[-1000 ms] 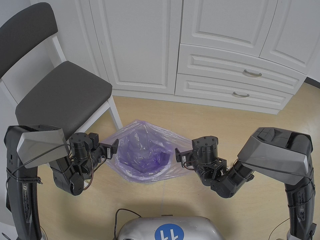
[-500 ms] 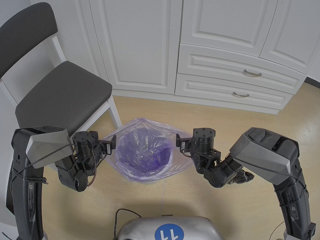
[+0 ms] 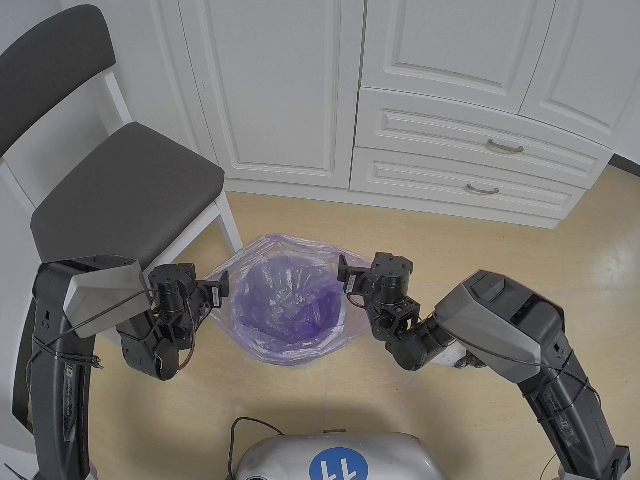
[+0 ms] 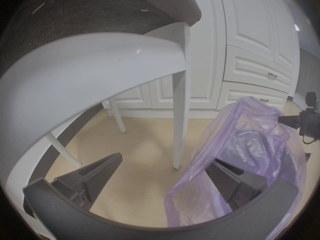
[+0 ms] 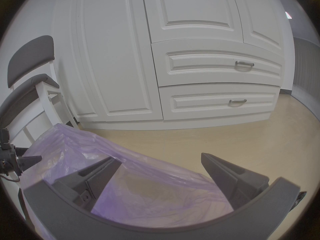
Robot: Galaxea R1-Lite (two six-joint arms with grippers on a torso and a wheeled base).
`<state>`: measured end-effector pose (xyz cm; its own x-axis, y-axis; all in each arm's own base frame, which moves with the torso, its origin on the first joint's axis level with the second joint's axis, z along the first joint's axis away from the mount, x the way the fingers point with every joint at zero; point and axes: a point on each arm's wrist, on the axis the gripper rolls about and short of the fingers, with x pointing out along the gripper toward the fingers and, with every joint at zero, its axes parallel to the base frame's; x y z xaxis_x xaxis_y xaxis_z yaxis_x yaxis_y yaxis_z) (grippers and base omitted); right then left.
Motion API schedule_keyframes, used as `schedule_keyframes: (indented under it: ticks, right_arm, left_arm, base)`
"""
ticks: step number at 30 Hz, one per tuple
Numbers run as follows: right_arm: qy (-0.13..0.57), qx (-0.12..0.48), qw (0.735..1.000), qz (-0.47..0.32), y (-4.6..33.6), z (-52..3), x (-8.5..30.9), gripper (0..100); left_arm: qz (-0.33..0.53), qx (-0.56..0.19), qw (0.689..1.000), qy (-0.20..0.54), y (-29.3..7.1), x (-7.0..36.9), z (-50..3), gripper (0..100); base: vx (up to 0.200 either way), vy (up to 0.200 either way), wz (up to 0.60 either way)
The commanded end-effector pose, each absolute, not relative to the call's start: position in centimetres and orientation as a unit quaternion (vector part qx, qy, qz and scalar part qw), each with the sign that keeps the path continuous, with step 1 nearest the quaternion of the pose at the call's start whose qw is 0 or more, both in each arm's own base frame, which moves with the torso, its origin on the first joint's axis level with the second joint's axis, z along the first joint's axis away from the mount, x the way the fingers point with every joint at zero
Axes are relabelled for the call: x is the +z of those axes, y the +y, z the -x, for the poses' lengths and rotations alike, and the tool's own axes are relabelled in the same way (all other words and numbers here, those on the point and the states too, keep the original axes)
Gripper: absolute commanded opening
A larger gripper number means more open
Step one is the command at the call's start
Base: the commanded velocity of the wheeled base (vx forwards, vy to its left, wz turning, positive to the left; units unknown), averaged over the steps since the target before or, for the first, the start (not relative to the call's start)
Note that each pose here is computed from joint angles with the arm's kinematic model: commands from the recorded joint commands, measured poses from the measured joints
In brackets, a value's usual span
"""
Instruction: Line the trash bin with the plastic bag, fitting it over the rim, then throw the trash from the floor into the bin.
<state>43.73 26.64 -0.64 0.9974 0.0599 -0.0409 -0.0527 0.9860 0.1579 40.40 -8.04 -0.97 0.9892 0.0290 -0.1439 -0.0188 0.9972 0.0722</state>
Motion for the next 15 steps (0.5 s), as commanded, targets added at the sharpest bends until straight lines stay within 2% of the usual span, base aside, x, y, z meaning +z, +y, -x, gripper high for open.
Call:
schedule_keyframes:
  ticks: [1, 9, 15]
  right_arm:
    - [0.028, 0.029, 0.996, -0.085, 27.4, -44.7, -4.3, 100]
    - [0.004, 0.023, 0.993, -0.112, 27.4, -46.4, -5.2, 100]
    - [0.011, 0.011, 0.993, -0.113, 26.6, -47.3, -5.2, 100]
  left_arm:
    - [-0.039, 0.034, 0.995, 0.081, -8.1, -2.7, -41.5, 100]
    - [-0.04, 0.054, 0.994, 0.082, -8.5, -4.1, -42.5, 100]
    - [-0.046, 0.054, 0.993, 0.098, -8.6, -5.5, -42.5, 100]
  base:
    - [0.0, 0.0, 0.0]
    - [0.0, 0.0, 0.0]
    - [0.0, 0.0, 0.0]
